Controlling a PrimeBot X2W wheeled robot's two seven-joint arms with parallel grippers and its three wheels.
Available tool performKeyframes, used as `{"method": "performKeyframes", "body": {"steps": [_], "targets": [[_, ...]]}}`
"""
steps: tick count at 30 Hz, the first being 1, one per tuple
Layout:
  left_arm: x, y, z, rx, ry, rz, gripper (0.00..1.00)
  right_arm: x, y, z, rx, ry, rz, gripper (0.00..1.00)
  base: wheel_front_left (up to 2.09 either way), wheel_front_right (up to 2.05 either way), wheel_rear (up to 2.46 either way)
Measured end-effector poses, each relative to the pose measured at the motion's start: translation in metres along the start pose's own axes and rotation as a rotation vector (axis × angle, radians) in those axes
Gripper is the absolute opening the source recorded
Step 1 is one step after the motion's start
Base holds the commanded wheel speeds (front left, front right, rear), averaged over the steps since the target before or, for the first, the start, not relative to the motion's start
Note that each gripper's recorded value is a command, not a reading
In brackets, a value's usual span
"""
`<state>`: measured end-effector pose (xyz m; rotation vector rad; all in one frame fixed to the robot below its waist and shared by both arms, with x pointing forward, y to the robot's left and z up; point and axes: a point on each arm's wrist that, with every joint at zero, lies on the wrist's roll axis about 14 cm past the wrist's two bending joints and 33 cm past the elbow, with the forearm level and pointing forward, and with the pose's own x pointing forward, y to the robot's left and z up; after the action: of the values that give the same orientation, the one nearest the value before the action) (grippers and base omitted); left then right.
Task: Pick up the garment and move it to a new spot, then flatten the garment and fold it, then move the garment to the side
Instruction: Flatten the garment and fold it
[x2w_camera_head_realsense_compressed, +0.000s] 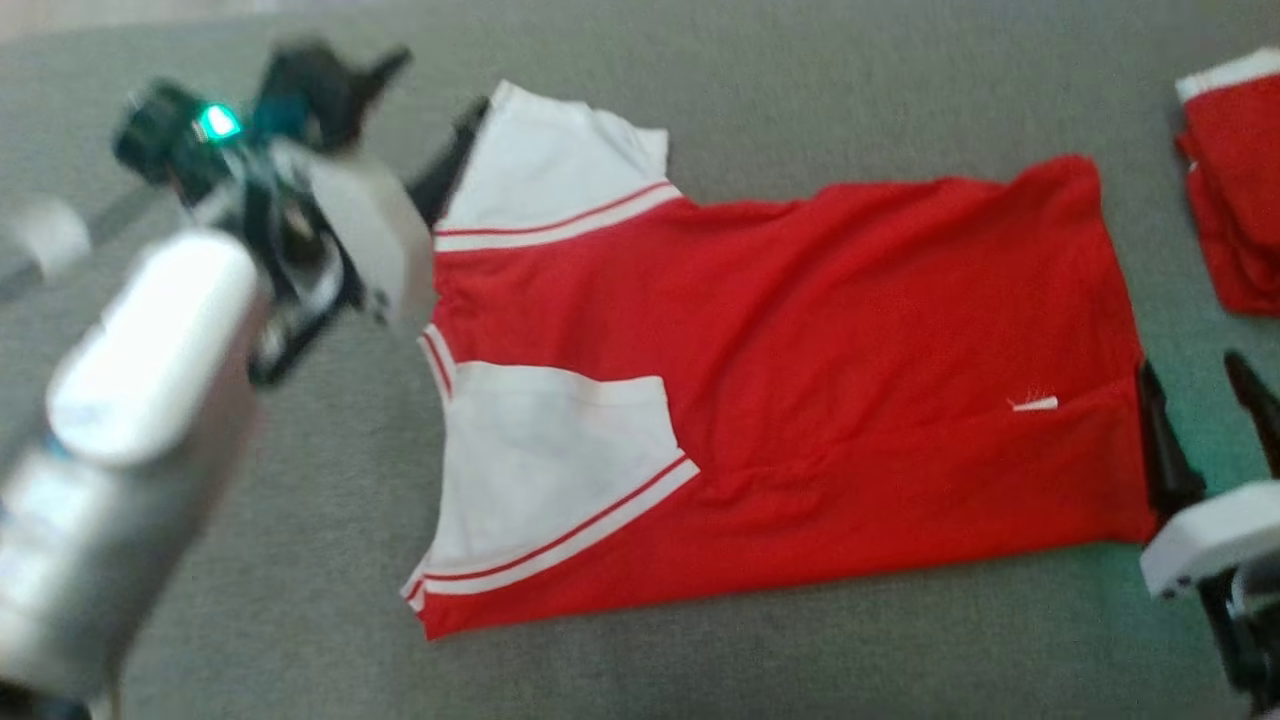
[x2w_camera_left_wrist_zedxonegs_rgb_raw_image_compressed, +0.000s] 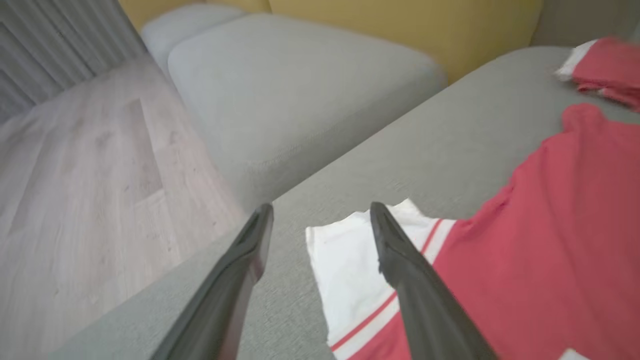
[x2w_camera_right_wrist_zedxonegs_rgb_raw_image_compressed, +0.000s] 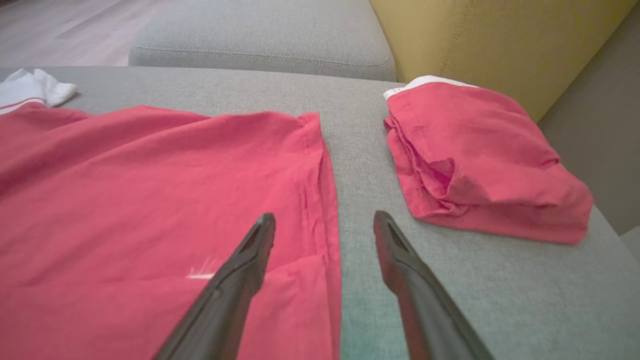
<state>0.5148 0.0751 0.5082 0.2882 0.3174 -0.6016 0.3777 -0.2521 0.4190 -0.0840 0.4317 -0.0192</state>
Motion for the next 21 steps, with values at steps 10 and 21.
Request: {"method": "performKeyframes", "body": {"steps": [10, 21], "targets": [[0.076, 0.001, -0.048, -0.032, 0.371, -0.145, 1.00, 0.015, -0.021, -0.018, -0.002, 0.048, -0.064, 1.00, 0.00, 0.00, 0.00], [0.121, 0.016, -0.115, -0.126, 0.550, -0.124, 1.00, 0.013, -0.040, -0.044, 0.010, 0.113, -0.135, 1.00, 0.00, 0.00, 0.00]]}}
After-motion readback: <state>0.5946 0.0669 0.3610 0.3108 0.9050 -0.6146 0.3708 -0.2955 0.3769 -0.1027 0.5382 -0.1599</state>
